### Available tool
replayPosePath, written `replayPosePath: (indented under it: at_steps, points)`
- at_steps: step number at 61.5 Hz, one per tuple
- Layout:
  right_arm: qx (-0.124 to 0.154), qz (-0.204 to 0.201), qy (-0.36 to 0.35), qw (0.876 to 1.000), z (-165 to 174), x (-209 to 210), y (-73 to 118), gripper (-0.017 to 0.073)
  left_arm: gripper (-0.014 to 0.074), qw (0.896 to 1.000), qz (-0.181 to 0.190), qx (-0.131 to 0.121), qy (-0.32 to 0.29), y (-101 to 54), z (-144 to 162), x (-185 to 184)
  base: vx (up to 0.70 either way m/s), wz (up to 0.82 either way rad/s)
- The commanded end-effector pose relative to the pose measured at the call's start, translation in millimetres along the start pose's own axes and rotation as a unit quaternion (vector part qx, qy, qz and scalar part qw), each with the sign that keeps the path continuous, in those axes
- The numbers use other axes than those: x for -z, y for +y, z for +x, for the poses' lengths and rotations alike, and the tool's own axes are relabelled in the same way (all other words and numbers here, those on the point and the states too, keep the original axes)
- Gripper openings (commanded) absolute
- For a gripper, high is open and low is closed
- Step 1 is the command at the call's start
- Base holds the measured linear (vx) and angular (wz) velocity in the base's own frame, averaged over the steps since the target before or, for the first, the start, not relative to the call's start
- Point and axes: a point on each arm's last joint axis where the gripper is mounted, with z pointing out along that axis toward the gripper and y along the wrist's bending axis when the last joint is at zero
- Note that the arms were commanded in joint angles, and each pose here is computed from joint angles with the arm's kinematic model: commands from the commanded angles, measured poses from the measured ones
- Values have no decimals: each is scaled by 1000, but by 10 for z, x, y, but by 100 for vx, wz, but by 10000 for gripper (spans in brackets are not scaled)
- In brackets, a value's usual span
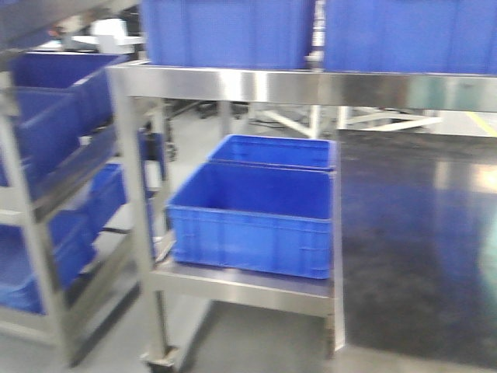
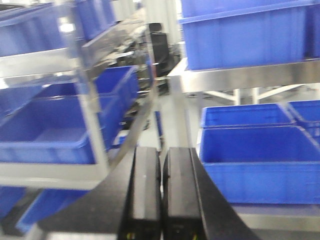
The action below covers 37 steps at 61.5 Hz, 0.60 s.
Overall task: Pick red cube and place on left shelf
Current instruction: 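Drive the base away from the table holding the red cube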
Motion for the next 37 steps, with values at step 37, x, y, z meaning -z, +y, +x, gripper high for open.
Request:
replayPosePath:
  at_steps: [37]
  points:
    - [4,-1,-49,999,-155,33,4,59,106,1000,-5,5,-26,4,5,-10,-19,44]
